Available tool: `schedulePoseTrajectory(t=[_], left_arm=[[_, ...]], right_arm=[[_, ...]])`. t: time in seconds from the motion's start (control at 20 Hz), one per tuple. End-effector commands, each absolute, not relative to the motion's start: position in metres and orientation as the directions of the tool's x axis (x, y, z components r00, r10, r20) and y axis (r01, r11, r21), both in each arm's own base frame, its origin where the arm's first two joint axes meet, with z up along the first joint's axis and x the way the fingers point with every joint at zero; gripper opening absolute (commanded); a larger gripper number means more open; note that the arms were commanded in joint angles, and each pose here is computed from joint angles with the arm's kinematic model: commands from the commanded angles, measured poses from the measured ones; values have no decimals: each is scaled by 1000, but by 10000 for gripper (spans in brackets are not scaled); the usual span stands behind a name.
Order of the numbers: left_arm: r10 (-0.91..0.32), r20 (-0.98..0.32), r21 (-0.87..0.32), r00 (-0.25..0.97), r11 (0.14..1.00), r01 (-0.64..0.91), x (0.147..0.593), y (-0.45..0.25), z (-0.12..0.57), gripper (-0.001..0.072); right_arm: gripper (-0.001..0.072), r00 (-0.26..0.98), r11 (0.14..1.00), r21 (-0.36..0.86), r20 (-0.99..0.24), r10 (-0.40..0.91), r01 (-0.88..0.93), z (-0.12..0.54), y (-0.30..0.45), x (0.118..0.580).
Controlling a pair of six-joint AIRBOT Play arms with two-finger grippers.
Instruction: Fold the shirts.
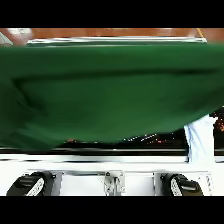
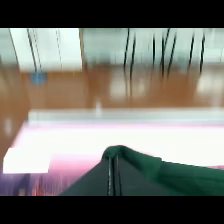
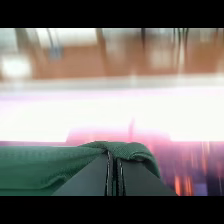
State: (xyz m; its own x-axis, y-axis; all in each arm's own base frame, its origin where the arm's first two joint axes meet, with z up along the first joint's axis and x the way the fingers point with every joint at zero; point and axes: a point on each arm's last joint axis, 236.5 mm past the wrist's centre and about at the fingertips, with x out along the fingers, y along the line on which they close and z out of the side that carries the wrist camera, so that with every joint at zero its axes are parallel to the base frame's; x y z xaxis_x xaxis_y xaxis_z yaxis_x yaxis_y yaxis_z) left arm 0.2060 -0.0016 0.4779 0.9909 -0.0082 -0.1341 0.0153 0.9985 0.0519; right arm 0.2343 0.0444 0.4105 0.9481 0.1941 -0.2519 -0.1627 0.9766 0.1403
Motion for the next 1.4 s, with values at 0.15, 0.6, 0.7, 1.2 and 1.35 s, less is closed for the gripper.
schedulePoseTrajectory(t=[0.15,0.6,0.7,1.2,1.35], left_arm=[[41,-444,78,895,997,-7,285,9,343,40],[-26,-718,-87,696,995,-53,435,-9,130,40],[-79,-728,-158,681,986,-54,459,-23,101,41],[-27,-905,-64,424,995,-74,444,12,24,683],[8,-992,7,125,1000,-4,357,80,22,490]], right_arm=[[60,603,978,202,-775,188,-45,259,23,284],[60,456,884,454,-813,362,109,73,31,462],[60,471,829,541,-773,425,140,55,43,484],[617,296,871,492,-832,470,-2,32,31,454],[617,62,968,245,-968,242,49,33,-56,373]])
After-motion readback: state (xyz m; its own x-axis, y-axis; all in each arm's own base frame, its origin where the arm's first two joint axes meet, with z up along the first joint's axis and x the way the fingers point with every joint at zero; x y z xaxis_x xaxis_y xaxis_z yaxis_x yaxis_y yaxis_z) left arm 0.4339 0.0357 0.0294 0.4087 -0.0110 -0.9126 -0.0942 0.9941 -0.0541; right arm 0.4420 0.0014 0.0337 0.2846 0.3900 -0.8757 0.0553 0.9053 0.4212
